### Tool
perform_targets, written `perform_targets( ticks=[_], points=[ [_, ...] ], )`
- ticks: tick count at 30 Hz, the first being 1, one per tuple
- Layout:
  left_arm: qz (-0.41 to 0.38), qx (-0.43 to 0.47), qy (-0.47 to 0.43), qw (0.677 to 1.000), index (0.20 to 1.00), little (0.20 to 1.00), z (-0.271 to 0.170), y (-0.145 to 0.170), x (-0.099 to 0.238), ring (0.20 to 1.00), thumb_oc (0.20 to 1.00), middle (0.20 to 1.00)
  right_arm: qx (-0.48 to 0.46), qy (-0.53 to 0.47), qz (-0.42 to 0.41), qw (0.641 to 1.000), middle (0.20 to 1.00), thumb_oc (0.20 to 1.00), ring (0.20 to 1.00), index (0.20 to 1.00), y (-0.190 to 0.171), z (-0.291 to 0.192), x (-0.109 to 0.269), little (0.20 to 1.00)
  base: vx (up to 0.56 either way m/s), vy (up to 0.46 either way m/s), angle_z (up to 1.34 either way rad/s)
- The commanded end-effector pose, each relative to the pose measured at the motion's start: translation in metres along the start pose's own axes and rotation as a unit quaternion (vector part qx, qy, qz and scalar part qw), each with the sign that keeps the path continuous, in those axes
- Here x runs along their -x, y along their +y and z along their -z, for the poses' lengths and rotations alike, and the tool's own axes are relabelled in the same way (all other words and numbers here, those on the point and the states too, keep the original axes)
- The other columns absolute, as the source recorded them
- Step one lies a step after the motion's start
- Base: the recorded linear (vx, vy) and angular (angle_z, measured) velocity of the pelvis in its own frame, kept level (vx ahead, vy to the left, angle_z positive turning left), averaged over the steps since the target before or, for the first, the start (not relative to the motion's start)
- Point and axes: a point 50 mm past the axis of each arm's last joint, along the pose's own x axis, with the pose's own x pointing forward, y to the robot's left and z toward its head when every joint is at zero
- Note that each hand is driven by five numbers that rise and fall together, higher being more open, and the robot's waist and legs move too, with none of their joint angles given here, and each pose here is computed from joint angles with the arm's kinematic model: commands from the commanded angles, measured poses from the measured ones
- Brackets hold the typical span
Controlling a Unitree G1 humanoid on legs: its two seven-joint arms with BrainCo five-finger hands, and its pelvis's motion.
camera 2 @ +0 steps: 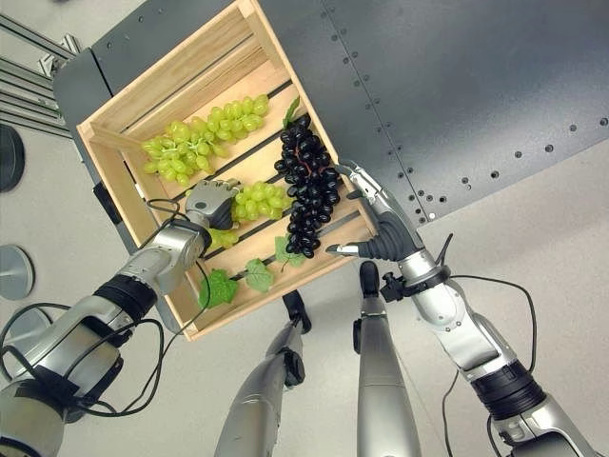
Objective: Pick up the fruits from the basket on one side to the basket on the other side
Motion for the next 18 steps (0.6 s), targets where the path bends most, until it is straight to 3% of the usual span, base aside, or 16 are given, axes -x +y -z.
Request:
perform_targets(
  ticks=[1, 18],
  points=[
    [0.052, -0.008, 0.04, 0.998, 0.2, 0.2, 0.01, -0.026, 0.006, 0.2, 0.2, 0.2, -0.019, 0.063, 0.021, 0.998, 1.0, 1.0, 1.0, 1.0, -0.004, 0.017, 0.022, 1.0, 0.0, -0.014, -0.04],
    [0.006, 0.055, 0.028, 0.998, 0.2, 0.2, 0.007, -0.014, 0.011, 0.2, 0.2, 0.2, -0.025, 0.071, 0.023, 0.997, 1.0, 1.0, 1.0, 1.0, -0.005, 0.02, 0.02, 1.0, 0.0, 0.0, 0.0]
  ],
)
